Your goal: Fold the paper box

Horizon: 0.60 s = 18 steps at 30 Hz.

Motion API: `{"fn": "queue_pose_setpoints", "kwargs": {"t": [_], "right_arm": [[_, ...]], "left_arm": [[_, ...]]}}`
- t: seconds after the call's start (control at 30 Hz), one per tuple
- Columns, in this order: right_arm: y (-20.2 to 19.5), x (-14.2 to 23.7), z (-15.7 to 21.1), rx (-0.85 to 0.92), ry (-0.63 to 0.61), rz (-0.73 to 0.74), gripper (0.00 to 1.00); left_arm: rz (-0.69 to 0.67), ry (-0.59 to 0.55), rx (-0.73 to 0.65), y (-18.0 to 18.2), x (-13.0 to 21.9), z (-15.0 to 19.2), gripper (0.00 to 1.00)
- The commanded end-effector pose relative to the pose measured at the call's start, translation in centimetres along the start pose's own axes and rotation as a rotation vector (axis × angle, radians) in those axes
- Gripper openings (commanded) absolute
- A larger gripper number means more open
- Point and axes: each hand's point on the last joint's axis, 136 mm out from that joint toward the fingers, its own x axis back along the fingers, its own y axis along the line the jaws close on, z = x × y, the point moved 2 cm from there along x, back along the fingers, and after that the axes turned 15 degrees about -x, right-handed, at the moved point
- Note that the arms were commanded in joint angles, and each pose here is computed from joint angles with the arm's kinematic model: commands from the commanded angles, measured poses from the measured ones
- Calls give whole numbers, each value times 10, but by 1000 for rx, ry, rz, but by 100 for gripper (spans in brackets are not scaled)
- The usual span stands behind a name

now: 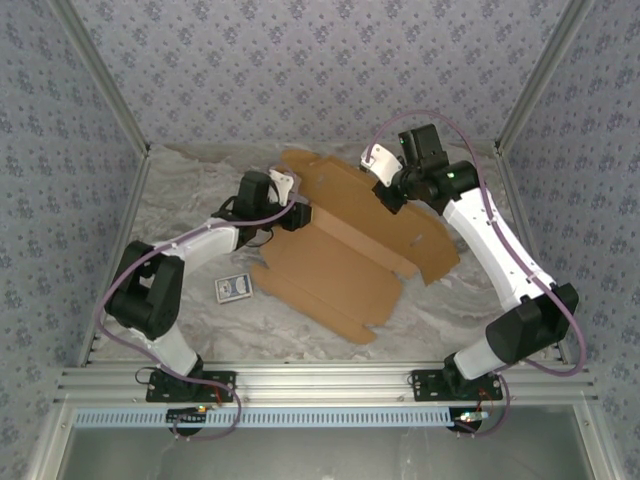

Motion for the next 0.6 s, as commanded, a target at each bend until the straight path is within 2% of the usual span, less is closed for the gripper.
{"fn": "queue_pose_setpoints", "kwargs": {"t": [0.0,0.23,0.43,0.57], "right_arm": [[-7,-2,-13,-44,-47,16,0],[-2,-2,-17,-64,-69,-17,0],[5,-4,-17,-72,-87,-63,0],[3,-7,-9,-61,-54,-48,0]], "left_arm": [[89,-77,-56,-29,6,-28,41],[105,-34,-56,-31,-13,-19,41],[92,15,-44,-25,-34,2,43],[94,5,-47,-26,-32,0,45]]}}
